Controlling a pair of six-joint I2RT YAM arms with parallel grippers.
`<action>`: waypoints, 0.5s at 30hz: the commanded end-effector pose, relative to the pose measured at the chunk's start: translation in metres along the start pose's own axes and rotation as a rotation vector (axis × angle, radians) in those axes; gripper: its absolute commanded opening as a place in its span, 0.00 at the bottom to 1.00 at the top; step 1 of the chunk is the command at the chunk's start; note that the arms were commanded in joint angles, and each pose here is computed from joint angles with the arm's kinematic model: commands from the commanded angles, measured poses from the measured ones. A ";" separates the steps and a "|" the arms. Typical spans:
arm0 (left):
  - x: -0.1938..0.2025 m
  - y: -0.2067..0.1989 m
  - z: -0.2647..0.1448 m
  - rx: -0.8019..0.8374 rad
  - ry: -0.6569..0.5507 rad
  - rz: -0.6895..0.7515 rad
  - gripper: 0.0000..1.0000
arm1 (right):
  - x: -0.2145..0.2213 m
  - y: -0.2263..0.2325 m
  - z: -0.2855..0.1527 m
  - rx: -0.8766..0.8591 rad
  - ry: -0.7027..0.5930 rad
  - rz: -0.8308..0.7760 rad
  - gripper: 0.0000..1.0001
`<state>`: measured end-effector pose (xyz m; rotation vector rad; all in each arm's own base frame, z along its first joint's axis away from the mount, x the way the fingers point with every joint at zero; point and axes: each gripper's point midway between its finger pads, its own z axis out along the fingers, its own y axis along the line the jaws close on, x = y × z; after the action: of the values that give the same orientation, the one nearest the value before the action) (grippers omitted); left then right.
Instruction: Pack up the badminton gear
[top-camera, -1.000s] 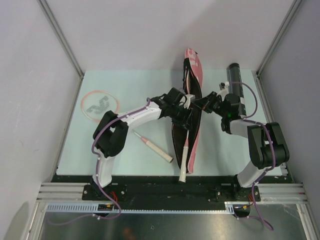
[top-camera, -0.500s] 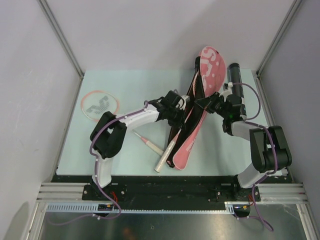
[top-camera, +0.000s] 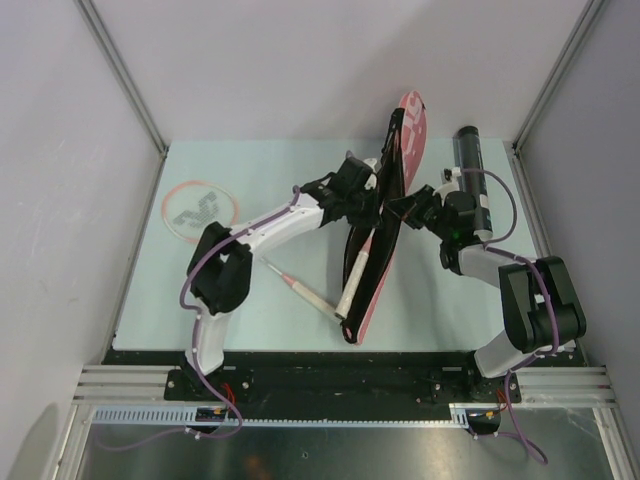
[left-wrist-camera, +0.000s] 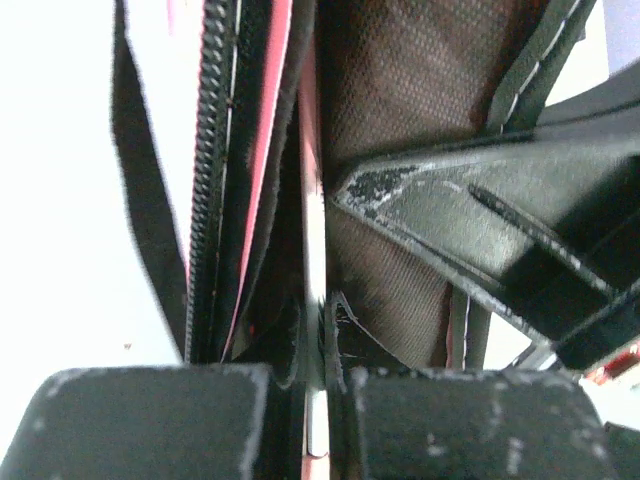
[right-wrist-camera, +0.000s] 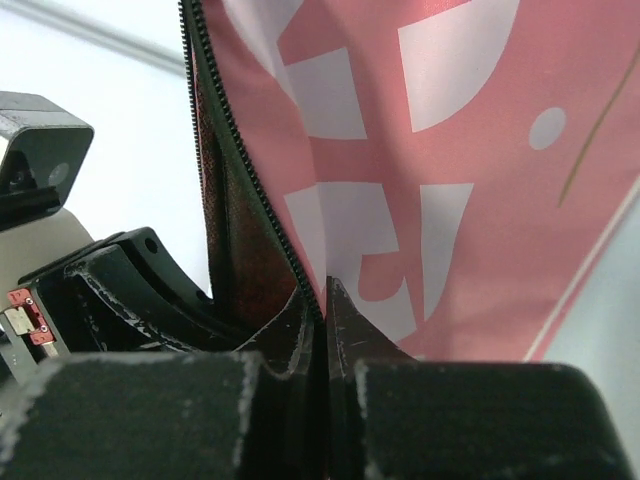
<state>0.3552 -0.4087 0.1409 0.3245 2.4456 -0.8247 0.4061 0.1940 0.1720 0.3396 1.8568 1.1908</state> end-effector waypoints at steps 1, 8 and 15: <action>-0.076 -0.058 0.007 0.135 -0.224 0.001 0.00 | 0.024 0.025 -0.008 -0.074 0.083 0.045 0.00; -0.079 -0.032 0.036 -0.020 -0.294 -0.014 0.00 | 0.026 0.024 -0.005 -0.085 0.092 0.072 0.00; -0.071 -0.026 0.037 -0.025 -0.270 0.017 0.47 | 0.004 0.002 -0.007 -0.059 0.041 0.073 0.00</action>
<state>0.3789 -0.4335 0.1019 0.2633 2.4497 -0.6463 0.4141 0.1735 0.1589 0.4680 1.8605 1.1448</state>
